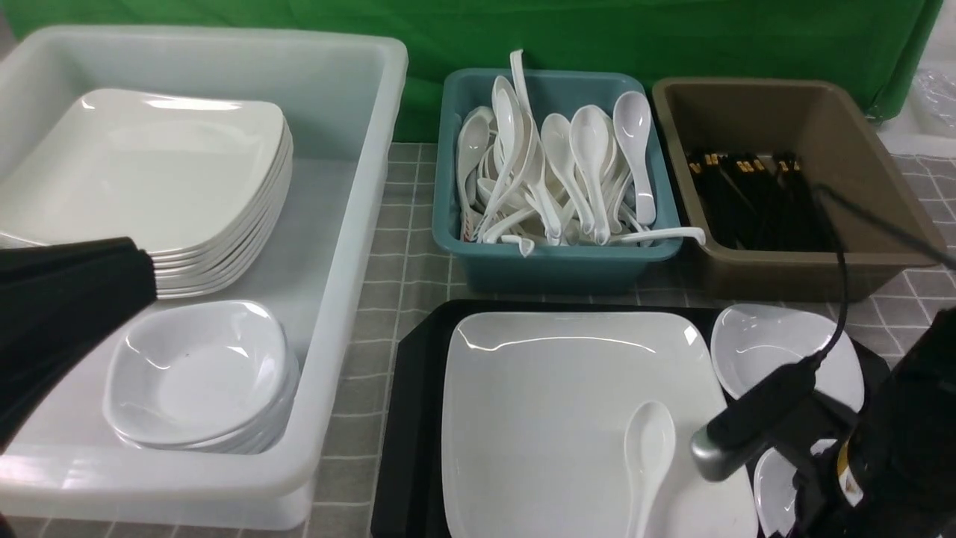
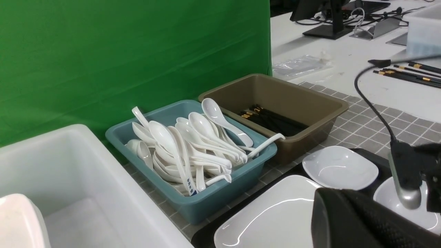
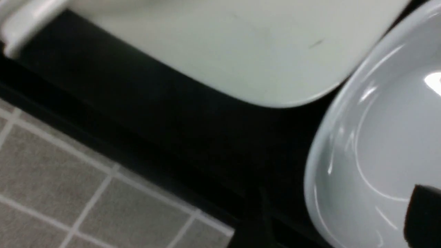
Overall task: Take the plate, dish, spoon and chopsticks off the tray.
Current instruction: Use the right arm to grab a small plate from the dinner plate
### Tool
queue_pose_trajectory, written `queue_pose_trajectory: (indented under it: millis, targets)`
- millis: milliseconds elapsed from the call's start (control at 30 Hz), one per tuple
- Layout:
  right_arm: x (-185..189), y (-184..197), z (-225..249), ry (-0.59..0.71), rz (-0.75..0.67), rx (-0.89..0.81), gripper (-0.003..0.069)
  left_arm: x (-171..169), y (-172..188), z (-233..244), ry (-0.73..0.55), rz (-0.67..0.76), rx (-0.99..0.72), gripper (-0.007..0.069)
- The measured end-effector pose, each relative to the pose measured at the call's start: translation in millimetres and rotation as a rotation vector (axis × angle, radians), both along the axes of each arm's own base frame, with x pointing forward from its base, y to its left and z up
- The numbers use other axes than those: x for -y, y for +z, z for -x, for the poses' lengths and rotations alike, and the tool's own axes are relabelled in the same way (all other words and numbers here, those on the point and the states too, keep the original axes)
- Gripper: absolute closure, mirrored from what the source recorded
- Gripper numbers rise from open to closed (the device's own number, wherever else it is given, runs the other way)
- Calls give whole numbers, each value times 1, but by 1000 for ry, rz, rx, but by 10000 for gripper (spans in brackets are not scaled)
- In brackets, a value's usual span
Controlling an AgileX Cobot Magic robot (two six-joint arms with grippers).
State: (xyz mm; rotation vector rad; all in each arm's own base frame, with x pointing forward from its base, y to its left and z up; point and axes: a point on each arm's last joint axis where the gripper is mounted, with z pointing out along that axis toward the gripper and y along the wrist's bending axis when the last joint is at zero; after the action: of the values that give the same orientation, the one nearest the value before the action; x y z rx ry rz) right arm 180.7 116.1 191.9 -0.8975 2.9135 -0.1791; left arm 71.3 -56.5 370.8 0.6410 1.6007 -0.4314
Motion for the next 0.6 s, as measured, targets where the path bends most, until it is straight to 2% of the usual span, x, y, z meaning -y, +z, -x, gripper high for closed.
queue_pose_trajectory:
  millis: [133, 233, 333, 400, 433, 467, 600]
  targets:
    - [-1, -19, -7, 10, 12, 33, 106, 0, -1, 0, -2, -6, -5, 614]
    - [0, -28, -12, 22, 41, 24, 144, 0, -1, 0, -4, -9, -9, 614]
    - [0, -36, -15, 26, 64, 6, 219, 0, -2, 1, -10, -18, -20, 614]
    - [-1, -37, -16, 23, 65, 3, 295, 1, -3, 1, -13, -23, -25, 614]
    - [-1, -37, -16, 23, 65, 3, 304, 1, -3, 1, -13, -23, -26, 614]
    - [-1, -36, -16, 26, 72, -4, 367, 1, -3, 1, -14, -26, -27, 614]
    - [-2, -27, -17, 25, 103, -28, 424, 1, -4, 1, -15, -31, -31, 614]
